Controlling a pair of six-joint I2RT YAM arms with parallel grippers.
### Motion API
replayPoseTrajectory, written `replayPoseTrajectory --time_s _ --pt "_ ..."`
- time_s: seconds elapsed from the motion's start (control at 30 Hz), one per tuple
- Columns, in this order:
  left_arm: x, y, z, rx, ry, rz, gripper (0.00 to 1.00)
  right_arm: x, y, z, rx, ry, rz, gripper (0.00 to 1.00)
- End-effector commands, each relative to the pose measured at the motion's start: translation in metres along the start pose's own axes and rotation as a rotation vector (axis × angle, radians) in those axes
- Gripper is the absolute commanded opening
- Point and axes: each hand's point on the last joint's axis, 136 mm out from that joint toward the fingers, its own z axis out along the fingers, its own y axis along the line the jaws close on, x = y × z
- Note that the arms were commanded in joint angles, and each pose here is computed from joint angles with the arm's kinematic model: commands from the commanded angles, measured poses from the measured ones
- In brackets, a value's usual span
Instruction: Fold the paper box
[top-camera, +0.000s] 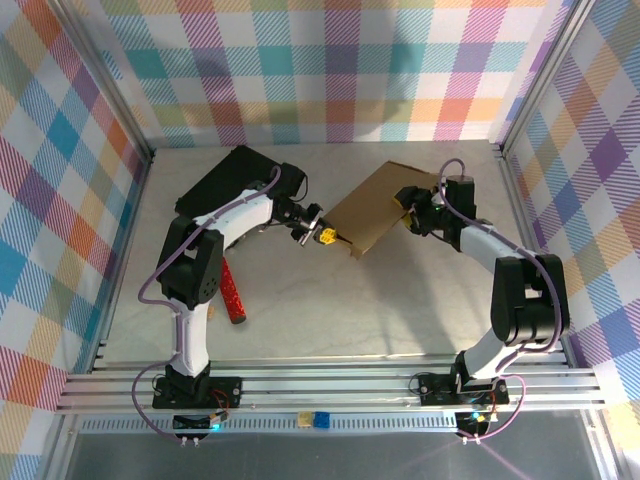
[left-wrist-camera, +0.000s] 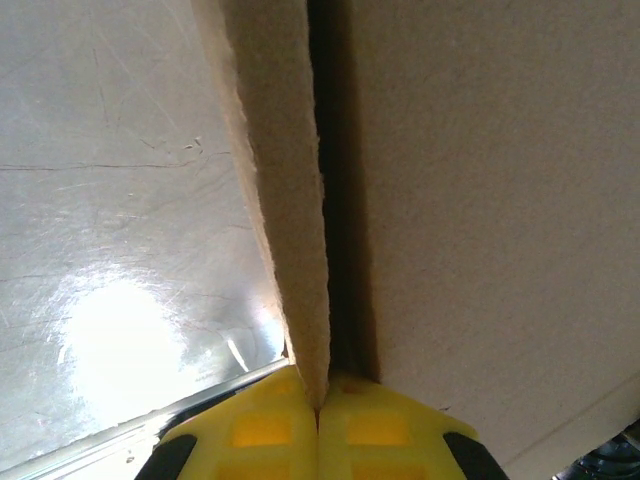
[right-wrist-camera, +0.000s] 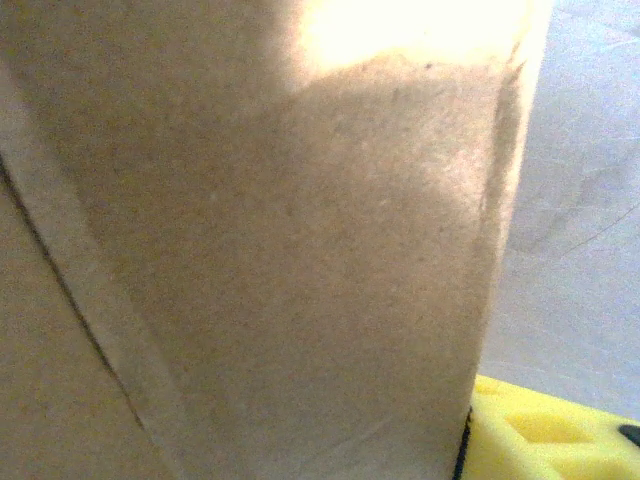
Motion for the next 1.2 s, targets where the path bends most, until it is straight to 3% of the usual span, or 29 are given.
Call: replayPoseTrajectory --time_s 0.0,0.07,0.3,0.5,0.63,0.9,1.17 --pt "0.021 -0.018 -0.015 0.059 0.05 0.041 0.0 0.0 0.003 0.001 0.031 -0.031 0.007 0.57" --pt "0.021 -0.019 -0.016 0.064 0.047 0.041 0.0 0.0 0.004 -0.001 0.045 -0.049 0.01 0.53" --pt "0.026 -0.028 -0.034 0.076 -0.004 0.074 0.44 -0.001 0.003 -0.018 0.116 -0.114 0.03 0.48" --pt "0.025 -0.041 -0.09 0.007 -0.235 0.241 0.53 0.002 0.0 -0.047 0.289 -0.131 0.085 0.51" --pt "0.034 -0.067 -0.121 -0.037 -0.38 0.516 0.54 0.008 -0.008 -0.067 0.437 -0.117 0.113 0.5" --pt "0.113 -0.082 -0.097 -0.236 -0.395 1.237 0.57 0.035 -0.036 -0.102 0.674 -0.059 0.231 0.47" --pt "0.177 -0.078 -0.074 -0.154 -0.307 1.593 0.65 0.056 -0.053 -0.122 0.812 -0.028 0.368 0.47"
